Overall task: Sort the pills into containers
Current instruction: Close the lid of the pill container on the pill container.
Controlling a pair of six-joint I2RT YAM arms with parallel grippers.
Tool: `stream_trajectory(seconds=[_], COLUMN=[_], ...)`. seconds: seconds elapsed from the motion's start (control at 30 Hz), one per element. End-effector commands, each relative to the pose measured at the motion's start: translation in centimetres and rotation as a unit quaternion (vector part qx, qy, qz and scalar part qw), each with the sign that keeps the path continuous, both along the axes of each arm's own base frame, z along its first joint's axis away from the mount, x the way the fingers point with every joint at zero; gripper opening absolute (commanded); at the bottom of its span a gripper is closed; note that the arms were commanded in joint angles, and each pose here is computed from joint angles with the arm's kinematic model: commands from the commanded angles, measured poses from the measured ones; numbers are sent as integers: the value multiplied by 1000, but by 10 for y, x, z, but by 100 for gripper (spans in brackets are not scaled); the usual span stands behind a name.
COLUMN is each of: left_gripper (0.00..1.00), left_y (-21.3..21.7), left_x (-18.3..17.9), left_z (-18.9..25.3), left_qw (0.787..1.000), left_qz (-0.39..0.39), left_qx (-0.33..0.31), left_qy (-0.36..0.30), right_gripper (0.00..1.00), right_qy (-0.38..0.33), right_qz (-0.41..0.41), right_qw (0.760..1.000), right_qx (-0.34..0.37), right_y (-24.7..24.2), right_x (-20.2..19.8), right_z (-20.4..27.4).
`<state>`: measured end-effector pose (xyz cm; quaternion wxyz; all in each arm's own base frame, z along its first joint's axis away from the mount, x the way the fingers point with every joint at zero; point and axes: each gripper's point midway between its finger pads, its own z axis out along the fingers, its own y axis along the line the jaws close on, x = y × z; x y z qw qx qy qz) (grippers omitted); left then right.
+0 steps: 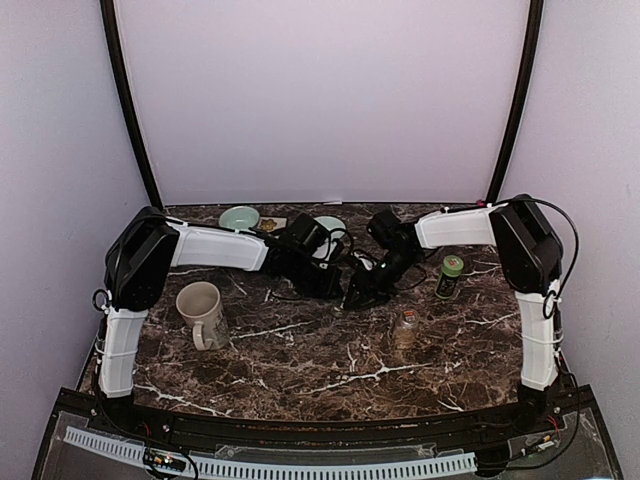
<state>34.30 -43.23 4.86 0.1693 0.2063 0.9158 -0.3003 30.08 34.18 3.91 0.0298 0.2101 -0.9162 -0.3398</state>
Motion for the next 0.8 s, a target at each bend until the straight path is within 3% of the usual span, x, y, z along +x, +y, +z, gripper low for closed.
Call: stream_trajectory(seconds=[0.0, 0.27, 0.77], left_gripper=[0, 0, 36], left_y=[0, 5, 20], left_x=[-4, -1, 14], left_z=[-1, 5, 39], left_qw=[1000, 1000, 997], left_qz=[-5, 1, 47], left_qx=[2, 9, 7], left_qy=[10, -4, -62], right_gripper=[40, 40, 40], right_qy=[-5, -7, -8], right_qz=[-5, -19, -38], right_qw=[1000, 1000, 999], right_qx=[13, 3, -24], right_y=[15, 18, 9], right_x=[5, 9, 10], right_z=[2, 0, -13])
